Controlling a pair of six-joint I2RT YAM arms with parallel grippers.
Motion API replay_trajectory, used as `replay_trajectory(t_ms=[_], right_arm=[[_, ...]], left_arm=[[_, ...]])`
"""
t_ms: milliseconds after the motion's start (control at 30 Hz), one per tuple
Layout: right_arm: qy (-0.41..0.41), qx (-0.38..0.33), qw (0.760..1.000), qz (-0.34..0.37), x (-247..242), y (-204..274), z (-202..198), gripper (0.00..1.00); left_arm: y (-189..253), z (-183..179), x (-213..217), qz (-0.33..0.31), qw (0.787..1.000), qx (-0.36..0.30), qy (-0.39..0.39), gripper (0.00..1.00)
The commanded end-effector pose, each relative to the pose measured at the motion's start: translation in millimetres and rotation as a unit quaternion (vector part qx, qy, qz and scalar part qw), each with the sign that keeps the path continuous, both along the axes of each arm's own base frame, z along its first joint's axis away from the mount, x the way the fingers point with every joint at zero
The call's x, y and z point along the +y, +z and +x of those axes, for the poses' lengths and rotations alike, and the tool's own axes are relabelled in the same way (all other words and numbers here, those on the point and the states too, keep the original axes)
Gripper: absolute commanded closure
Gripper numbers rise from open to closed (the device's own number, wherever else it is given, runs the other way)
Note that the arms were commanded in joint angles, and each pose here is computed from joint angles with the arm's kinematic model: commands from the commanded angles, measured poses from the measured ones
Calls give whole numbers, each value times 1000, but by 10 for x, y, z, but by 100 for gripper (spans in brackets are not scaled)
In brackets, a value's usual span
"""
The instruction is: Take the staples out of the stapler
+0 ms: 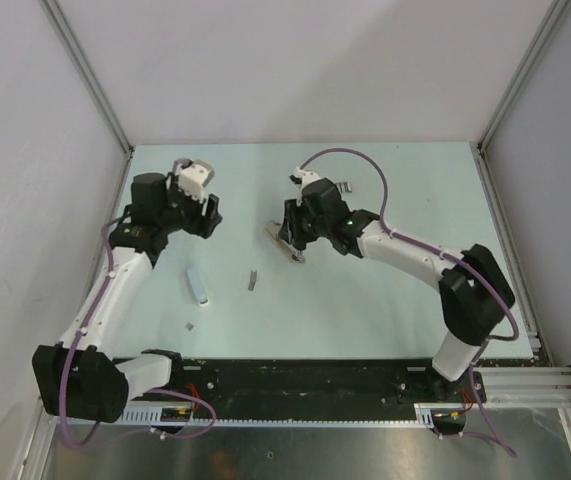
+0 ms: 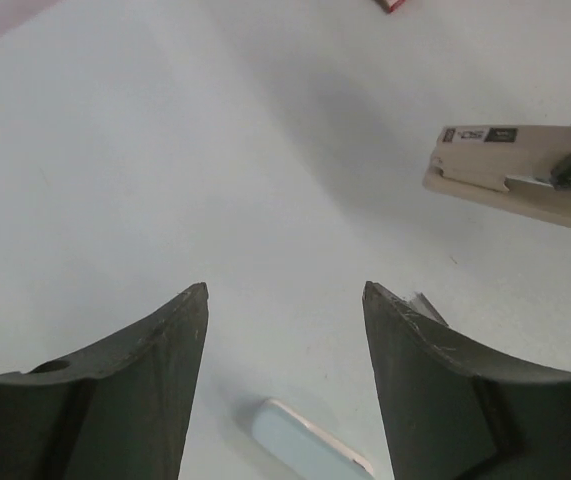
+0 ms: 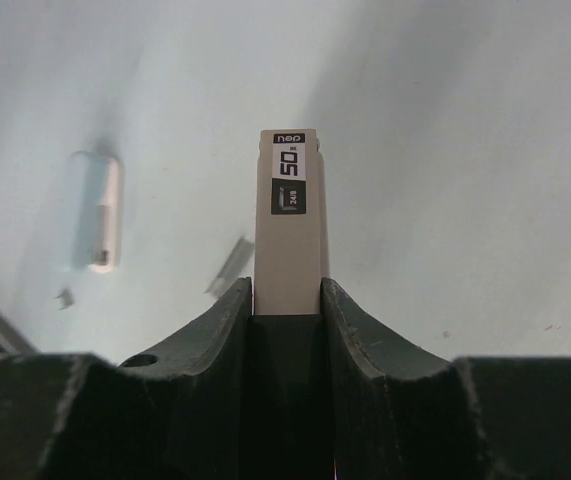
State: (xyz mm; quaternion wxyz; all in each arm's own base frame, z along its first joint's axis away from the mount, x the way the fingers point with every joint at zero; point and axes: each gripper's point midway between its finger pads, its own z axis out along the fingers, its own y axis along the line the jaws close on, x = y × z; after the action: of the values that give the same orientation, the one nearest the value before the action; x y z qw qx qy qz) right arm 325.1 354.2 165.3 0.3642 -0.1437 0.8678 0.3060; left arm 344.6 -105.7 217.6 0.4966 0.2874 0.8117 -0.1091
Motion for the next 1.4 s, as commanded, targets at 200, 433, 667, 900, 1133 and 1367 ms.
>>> replay_trajectory(t_ms=[200, 433, 667, 900, 1133, 1367], right_arm=[[33, -118, 986, -110, 549, -90, 543, 100], [56, -127, 984, -108, 977, -367, 773, 100], [65, -121, 985, -107, 1270, -631, 787, 94], [49, -97, 990, -94, 1259, -573, 813, 37], [-11, -96, 993, -73, 700, -72, 1172, 23], [-185, -146, 965, -118, -301, 94, 2230, 26]], left_arm=[[-105, -291, 234, -136, 983, 119, 10, 31], [-176, -389, 197, -140, 978, 155, -14, 29], [-167, -402, 266, -121, 982, 145, -1, 27], [-167, -438, 268, -115, 981, 154, -6, 27], [-52, -415, 280, -108, 985, 134, -9, 27], [-48, -384, 288, -110, 984, 139, -4, 27]])
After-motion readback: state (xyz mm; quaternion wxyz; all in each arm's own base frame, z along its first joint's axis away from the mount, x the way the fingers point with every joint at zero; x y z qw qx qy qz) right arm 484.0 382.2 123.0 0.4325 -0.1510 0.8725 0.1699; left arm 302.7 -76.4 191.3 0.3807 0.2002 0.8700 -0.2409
